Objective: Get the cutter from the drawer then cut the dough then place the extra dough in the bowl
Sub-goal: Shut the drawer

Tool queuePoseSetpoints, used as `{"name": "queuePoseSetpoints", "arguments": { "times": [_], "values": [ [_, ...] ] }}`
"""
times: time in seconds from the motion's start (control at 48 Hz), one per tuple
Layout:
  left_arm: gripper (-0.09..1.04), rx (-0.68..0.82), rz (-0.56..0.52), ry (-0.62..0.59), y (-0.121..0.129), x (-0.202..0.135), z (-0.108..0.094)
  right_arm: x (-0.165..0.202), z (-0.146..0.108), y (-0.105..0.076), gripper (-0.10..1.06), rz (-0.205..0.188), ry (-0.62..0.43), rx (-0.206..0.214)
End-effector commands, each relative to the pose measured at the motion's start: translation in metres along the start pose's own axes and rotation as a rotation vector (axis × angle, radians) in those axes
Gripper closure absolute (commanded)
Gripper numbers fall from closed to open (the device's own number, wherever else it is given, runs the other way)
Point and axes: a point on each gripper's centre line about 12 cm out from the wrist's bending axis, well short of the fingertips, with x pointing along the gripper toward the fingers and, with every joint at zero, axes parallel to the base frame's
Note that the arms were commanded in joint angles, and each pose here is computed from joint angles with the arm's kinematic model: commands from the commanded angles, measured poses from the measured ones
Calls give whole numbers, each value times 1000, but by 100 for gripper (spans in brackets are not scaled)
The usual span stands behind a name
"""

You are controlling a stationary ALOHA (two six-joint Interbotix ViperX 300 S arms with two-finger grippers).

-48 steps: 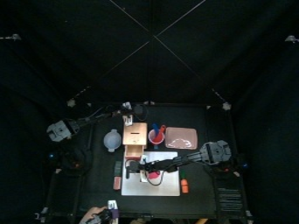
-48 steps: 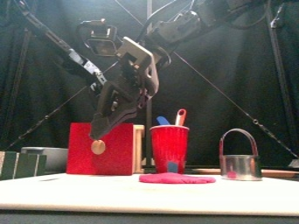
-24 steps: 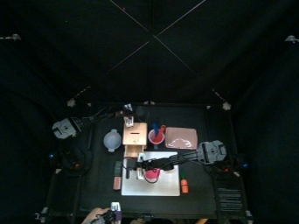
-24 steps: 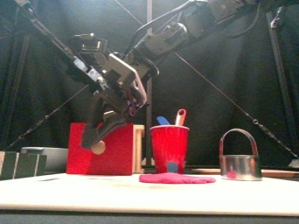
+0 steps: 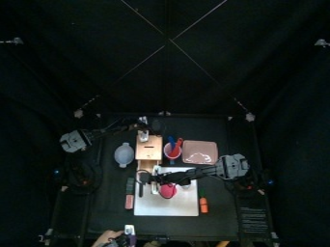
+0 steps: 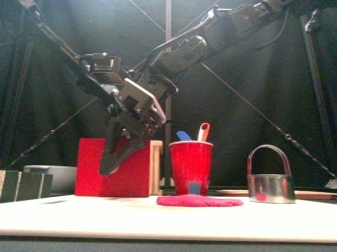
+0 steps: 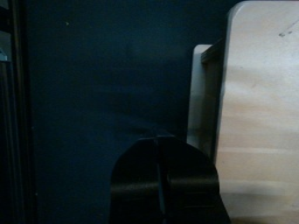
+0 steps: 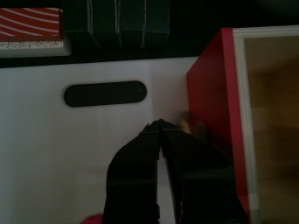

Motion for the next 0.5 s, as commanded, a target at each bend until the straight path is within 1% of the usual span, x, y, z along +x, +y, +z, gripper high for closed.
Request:
{"name": "queuePoseSetpoints", "arguments": {
  "times": [0.021,0.292,0.5],
  "values": [
    [76,10,24,-36,4,-10,12,-11,17,-11,76,-15,-49,9],
    [76,15,21,-37,2,-11,14,-11,21,-27,76,-49,-60,-7],
    [76,22,16,-36,-1,-10,16,-12,24,-44,76,-86,-61,-23]
  ]
}}
